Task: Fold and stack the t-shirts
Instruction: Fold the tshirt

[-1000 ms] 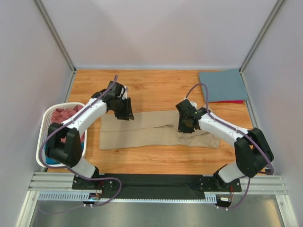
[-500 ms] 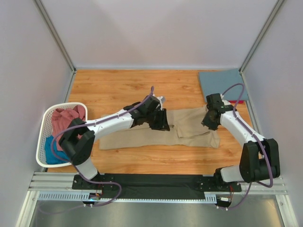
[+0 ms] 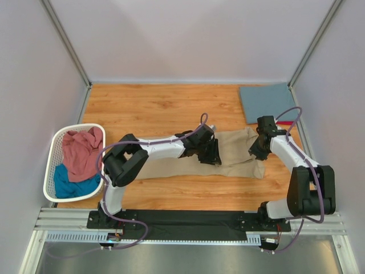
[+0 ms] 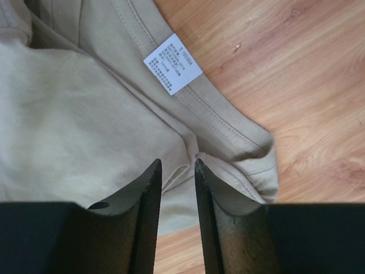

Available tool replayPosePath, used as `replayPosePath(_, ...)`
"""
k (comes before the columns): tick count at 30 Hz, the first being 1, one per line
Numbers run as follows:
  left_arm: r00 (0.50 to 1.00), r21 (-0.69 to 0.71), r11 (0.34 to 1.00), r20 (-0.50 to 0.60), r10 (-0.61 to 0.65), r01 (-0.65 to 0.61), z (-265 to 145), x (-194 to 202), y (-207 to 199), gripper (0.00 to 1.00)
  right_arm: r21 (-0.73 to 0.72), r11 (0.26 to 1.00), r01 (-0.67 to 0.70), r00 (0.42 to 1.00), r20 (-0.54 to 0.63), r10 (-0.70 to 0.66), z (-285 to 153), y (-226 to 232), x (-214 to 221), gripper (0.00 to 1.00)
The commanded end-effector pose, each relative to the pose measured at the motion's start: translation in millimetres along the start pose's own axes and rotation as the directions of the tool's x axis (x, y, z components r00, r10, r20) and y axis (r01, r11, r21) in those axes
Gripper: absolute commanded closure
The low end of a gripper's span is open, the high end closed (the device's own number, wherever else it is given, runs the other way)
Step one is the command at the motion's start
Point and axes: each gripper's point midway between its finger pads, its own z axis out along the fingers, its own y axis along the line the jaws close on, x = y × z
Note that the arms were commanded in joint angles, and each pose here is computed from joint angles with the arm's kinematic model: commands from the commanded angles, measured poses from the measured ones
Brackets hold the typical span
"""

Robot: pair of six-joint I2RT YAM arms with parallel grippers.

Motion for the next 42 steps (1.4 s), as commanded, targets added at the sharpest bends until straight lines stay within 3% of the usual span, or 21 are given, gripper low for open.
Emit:
replayPosePath(1,0.998,0.037,0.999,0.067,-0.002,0.000,-2.3,-22.5,-23.2,0.54,-0.019,1.000,-0.013,1.000,0.015,0.014,8.6,4.1,-4.9,0.69)
replayPosePath(11,0.999,0.008,1.000,0.042,-0.019,0.018,9.7,-12.7,-14.0,0.53,-0.028,0.999,-0.031,0.999,-0.011,0.031,21.1,8.4,0.5,0.72)
replayPosePath(14,0.999,-0.012,1.000,0.042,-0.016,0.016,10.8,-9.9,-10.8,0.54,-0.027,0.999,-0.030,1.000,-0.002,0.030,21.4,7.4,0.0,0.79)
replayPosePath(15,0.999,-0.016,1.000,0.044,-0.014,0.015,10.4,-10.3,-10.2,0.55,-0.029,0.999,-0.031,1.000,0.002,0.031,21.5,7.3,-1.0,0.87)
replayPosePath(16,0.999,-0.014,1.000,0.045,-0.013,0.013,10.0,-10.2,-11.4,0.58,-0.028,0.999,-0.027,1.000,0.005,0.027,20.9,6.9,-1.3,0.91)
replayPosePath(19,0.999,-0.018,1.000,0.043,-0.014,0.015,8.9,-9.3,-11.7,0.78,-0.032,0.999,-0.021,1.000,0.009,0.022,17.2,7.0,-2.7,1.00)
replayPosePath(20,0.999,-0.023,1.000,0.044,-0.015,0.016,8.1,-10.4,-12.1,0.88,-0.035,0.999,-0.014,1.000,0.012,0.015,15.4,7.2,-3.0,1.00)
replayPosePath(23,0.999,-0.046,0.999,0.037,-0.008,0.010,6.7,-11.5,-11.0,1.00,-0.038,0.999,-0.007,0.999,0.031,0.008,6.7,5.4,-6.9,1.00)
replayPosePath(31,0.999,-0.045,0.999,0.052,0.001,0.002,-3.6,-14.7,-15.3,1.00,-0.009,1.000,0.027,0.999,0.031,-0.027,-2.4,-2.7,-7.1,0.95)
replayPosePath(37,0.999,-0.038,0.999,0.050,0.004,-0.002,-8.2,-14.4,-18.1,1.00,-0.009,0.999,0.042,0.999,0.030,-0.042,-2.4,-3.1,-7.0,0.99)
replayPosePath(40,0.999,-0.038,0.999,0.051,0.011,-0.009,-10.5,-15.1,-19.0,1.00,-0.007,0.999,0.054,0.998,0.037,-0.053,-3.5,-3.1,-8.8,0.89)
replayPosePath(42,0.998,-0.034,0.999,0.053,0.013,-0.011,-11.5,-16.2,-21.0,1.00,-0.016,0.998,0.060,0.997,0.045,-0.059,-5.0,-1.7,-11.3,0.90)
